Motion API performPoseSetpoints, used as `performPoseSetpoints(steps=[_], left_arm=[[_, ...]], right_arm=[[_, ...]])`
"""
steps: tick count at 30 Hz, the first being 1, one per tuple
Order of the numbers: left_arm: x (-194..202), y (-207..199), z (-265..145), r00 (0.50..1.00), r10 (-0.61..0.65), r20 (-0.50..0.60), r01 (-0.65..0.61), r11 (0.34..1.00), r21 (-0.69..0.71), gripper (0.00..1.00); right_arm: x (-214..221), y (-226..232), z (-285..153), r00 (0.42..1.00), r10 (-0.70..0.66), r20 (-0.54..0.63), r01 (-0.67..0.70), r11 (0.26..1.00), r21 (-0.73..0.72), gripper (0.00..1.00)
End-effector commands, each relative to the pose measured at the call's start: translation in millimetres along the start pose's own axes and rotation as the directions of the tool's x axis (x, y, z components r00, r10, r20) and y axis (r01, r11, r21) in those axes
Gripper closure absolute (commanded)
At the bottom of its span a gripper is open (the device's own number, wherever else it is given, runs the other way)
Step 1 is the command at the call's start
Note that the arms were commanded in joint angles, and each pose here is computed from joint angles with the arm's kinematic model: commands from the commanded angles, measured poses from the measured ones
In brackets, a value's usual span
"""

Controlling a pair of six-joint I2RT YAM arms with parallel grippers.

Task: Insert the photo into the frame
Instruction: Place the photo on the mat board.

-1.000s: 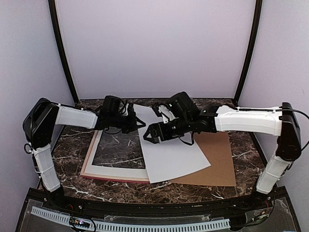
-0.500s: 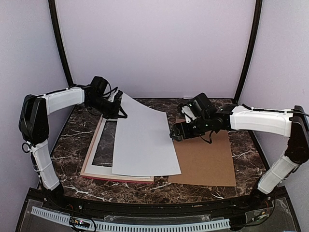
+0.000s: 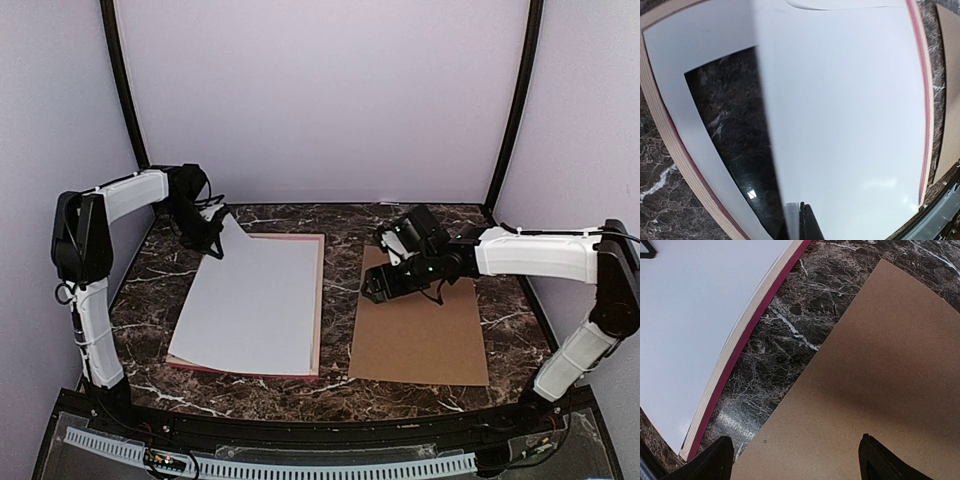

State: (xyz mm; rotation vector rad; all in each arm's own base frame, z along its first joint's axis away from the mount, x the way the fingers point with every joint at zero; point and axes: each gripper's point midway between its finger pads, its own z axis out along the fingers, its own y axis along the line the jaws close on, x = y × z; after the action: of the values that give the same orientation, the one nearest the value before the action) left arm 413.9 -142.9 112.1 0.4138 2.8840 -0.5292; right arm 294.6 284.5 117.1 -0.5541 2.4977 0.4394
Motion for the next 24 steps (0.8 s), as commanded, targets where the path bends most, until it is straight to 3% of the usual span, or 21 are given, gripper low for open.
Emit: performPoseSetpoints(steps=[1, 8, 24], left_arm=[[9, 10, -1, 0.996, 0.060, -0.071, -0.063, 0.997, -0.040, 1.00], [-7, 14, 4, 0.997, 0.053, -0.054, -0.055, 0.998, -0.027, 1.00], [-25, 8, -5, 0.996, -0.075, 0.057, 0.066, 0.988, 0.142, 1.00]], right_arm=[[1, -3, 10, 1.000, -0.005, 0.011, 0.005, 1.000, 0.002, 0.12], [8, -4, 21, 1.000, 0.002, -0.019, -0.002, 1.000, 0.002, 0.12], [17, -7, 36, 0.998, 0.009, -0.057, -0.008, 1.000, 0.015, 0.12]])
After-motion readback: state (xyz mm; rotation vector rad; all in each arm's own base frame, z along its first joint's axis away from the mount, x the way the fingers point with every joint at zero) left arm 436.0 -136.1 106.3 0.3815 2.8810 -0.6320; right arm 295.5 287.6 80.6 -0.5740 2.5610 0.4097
